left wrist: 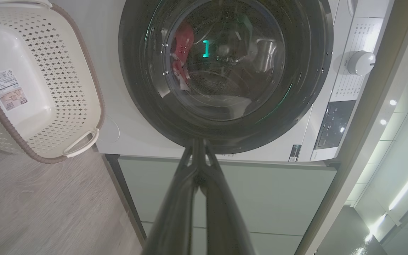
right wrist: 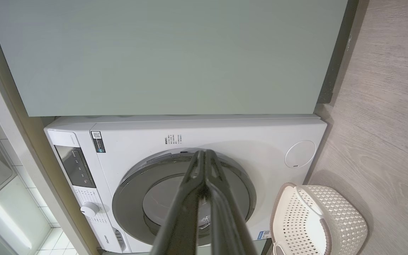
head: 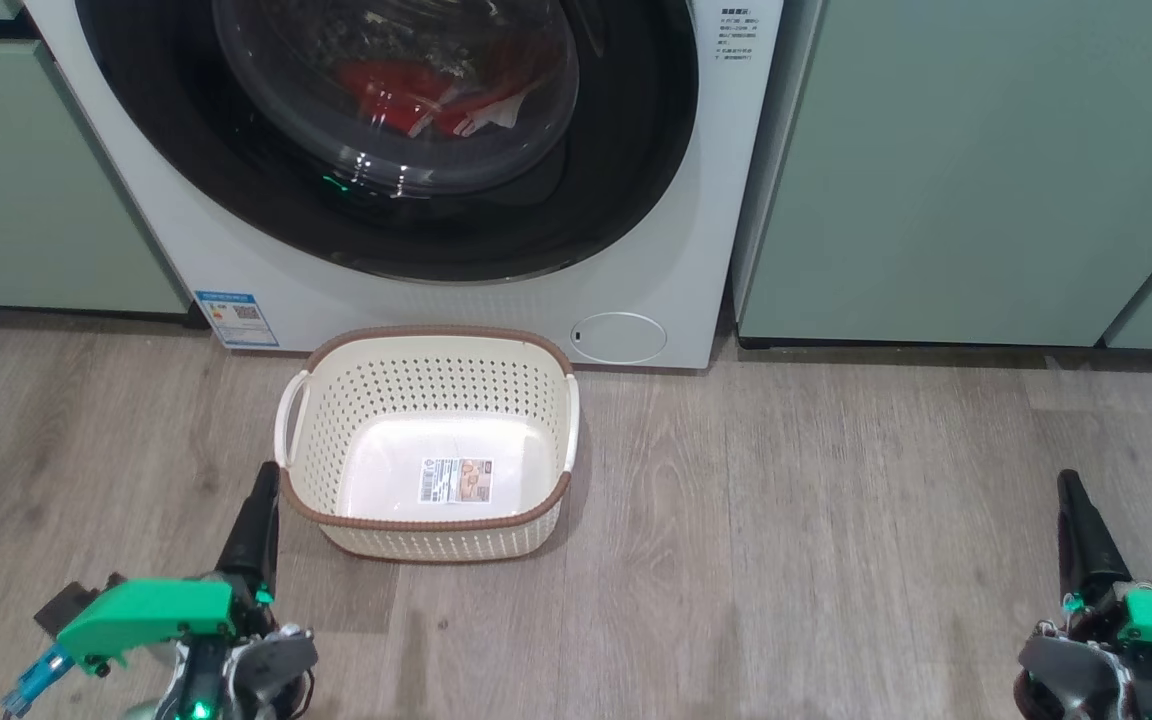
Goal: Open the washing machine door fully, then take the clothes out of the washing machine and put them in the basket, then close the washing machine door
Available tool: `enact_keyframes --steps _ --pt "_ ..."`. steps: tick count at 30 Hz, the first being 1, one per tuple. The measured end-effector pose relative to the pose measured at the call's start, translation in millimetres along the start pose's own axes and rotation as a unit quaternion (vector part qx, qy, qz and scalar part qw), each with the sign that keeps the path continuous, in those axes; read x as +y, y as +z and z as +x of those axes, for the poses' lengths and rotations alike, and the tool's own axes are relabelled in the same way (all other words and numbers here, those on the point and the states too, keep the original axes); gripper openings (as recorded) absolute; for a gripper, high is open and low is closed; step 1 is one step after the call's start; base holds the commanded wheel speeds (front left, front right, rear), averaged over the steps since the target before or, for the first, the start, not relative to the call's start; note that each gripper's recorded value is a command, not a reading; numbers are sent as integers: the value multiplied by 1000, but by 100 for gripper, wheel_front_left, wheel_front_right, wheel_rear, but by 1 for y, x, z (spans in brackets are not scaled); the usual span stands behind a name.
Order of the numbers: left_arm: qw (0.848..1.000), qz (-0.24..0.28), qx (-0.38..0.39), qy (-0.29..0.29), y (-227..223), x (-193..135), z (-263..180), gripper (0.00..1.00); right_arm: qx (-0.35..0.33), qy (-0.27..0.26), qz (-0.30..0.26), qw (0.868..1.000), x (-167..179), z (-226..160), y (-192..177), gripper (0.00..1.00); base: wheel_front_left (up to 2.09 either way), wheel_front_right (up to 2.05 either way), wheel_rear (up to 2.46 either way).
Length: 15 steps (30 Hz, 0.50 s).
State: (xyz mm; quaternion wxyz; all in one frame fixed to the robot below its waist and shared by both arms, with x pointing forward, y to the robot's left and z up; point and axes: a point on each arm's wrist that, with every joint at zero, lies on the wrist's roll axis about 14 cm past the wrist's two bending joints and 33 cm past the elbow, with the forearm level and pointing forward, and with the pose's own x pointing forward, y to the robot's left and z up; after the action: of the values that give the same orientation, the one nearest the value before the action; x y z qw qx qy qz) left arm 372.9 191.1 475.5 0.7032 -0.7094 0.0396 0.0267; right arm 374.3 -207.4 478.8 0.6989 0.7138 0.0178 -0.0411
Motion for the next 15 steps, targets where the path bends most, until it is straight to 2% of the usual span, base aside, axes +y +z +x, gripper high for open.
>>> enact_keyframes --steps 15 --pt "1000 0 0 0 0 0 0 0 0 0 0 1000 0 0 0 0 0 0 0"
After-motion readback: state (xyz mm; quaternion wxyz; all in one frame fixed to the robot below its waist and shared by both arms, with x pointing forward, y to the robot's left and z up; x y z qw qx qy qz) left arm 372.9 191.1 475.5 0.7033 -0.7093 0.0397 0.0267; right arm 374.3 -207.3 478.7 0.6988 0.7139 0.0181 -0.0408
